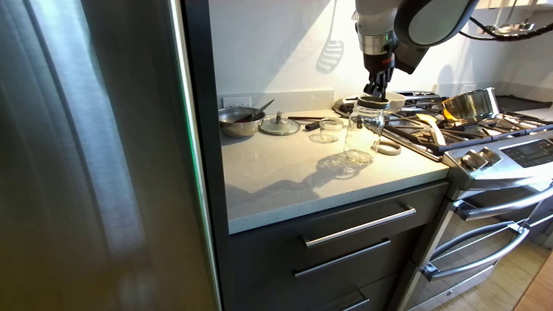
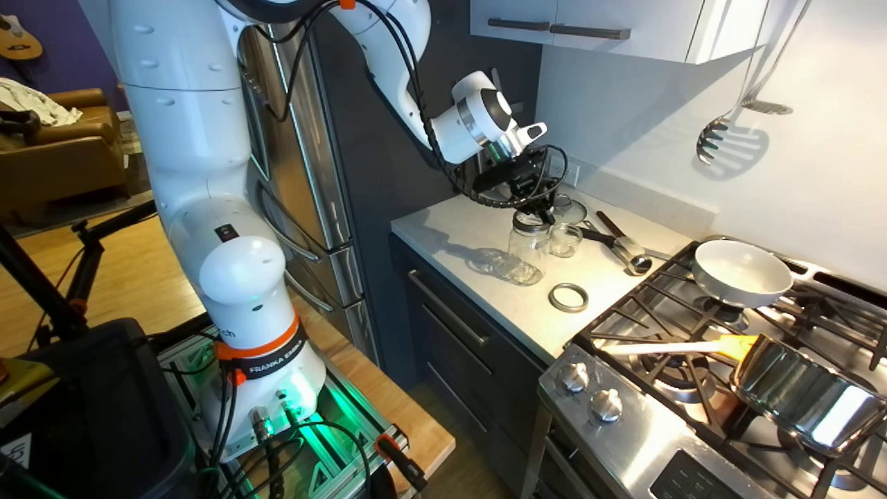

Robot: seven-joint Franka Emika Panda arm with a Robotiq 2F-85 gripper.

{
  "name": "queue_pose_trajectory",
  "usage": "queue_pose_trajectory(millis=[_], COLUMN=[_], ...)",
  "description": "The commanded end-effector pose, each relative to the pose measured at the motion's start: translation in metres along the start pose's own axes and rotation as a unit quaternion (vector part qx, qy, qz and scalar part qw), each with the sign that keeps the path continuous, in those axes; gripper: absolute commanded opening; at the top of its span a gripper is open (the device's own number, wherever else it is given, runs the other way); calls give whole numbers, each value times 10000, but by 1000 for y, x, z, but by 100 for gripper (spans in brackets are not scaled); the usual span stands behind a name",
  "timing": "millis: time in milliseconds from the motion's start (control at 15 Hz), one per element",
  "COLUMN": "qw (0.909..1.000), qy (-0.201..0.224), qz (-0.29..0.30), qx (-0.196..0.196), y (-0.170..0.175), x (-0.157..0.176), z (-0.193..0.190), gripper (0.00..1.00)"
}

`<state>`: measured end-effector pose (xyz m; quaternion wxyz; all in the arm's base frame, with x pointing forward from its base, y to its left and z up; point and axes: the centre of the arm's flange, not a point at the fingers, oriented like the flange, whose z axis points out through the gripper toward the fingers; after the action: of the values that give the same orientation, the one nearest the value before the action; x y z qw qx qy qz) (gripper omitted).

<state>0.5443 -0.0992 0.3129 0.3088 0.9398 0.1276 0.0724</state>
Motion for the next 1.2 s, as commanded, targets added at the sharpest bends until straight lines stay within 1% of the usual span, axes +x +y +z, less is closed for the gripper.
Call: queue_pose_trajectory(millis=[0,467,867,1000,1067,1133], qw=[9998,9993,9994,9994,9994,9994], qy=[-63,-58,-37,-41,-42,-41], qz=[-154,-274,-285,-287,-285,-284], qx=[-118,-244,-189,-194,-194,-196], y=[-8,-13,-16,-16,-16,-16], x=[4,4,4,4,4,4], z=[4,6,6,6,7,7], gripper=[2,2,2,6,13,13])
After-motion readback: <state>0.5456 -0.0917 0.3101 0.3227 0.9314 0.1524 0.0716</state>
